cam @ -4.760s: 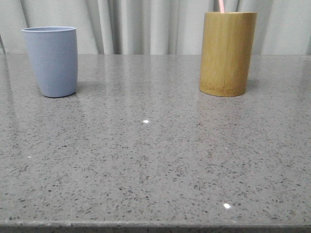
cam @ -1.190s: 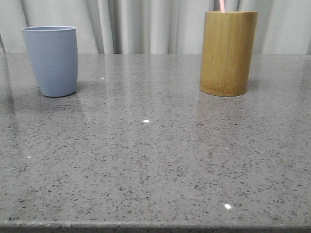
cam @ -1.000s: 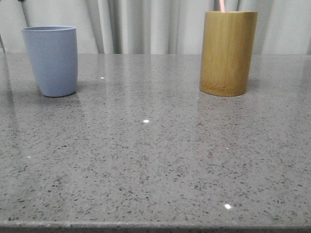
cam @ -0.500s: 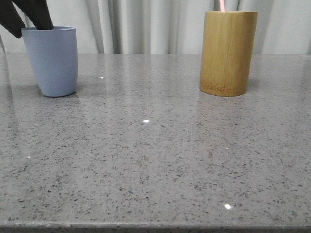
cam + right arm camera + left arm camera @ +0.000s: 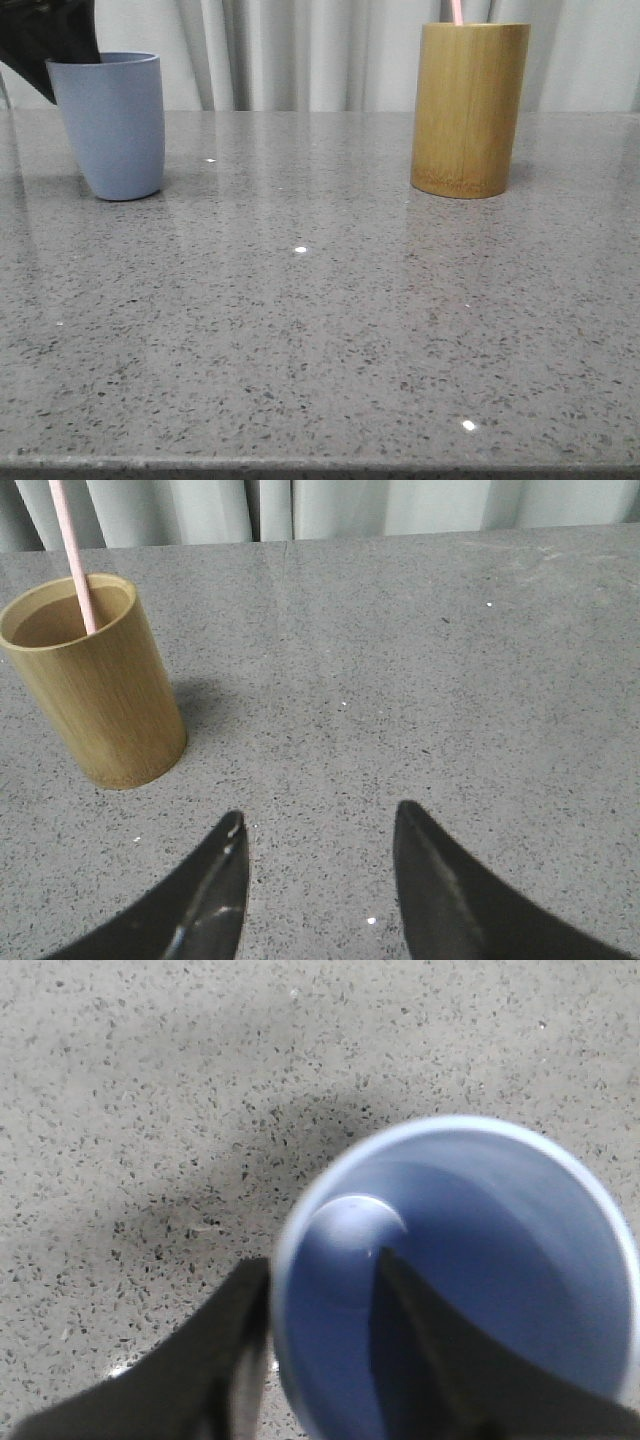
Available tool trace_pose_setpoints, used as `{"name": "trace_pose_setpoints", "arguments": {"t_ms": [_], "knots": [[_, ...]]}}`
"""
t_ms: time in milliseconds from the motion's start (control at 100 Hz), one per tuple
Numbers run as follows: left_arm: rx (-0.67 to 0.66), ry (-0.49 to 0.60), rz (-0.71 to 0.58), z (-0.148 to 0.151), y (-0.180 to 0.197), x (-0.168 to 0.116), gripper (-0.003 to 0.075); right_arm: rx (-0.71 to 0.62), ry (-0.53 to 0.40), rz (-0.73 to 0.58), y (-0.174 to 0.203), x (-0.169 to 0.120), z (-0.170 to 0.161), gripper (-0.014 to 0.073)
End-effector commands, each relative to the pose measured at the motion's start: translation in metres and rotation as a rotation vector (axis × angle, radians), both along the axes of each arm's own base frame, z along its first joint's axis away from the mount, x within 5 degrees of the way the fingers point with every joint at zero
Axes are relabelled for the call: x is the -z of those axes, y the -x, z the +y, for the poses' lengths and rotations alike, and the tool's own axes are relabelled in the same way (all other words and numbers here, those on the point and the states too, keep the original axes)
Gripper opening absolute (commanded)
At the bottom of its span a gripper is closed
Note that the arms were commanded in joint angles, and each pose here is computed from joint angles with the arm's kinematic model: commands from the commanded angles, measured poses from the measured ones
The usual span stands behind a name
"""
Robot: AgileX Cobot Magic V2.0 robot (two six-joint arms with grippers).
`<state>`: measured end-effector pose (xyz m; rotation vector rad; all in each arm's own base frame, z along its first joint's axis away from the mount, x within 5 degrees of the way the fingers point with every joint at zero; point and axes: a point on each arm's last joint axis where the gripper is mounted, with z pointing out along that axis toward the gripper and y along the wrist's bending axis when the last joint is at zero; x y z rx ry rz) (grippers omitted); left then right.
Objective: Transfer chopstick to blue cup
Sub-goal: 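Slide the blue cup with the left gripper toward the bamboo holder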
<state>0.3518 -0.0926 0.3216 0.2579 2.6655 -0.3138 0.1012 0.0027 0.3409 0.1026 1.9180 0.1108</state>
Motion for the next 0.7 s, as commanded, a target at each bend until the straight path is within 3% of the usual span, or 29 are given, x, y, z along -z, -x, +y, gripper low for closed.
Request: {"name": "trace_pose_setpoints", "arguments": {"t_ms": [0, 50, 440, 690], "knots": [[-0.013, 0.042, -0.100, -0.002, 0.004, -0.026, 0.0046, 0.004, 0.005, -0.096, -0.002, -0.017, -0.001, 0.0362], [-0.013, 0.040, -0.101, -0.001, 0.004, -0.026, -0.0020, 0.004, 0.005, -0.096, -0.002, -0.017, -0.001, 0.0362], [0.012, 0.029, -0.112, -0.008, 0.004, -0.030, -0.0019, 0.004, 0.005, -0.096, -0.002, -0.017, -0.001, 0.0362], [0.109, 0.030, -0.120, -0.045, -0.005, -0.040, -0.0019, 0.003, 0.005, -0.090, -0.002, -0.016, -0.001, 0.0362]]}}
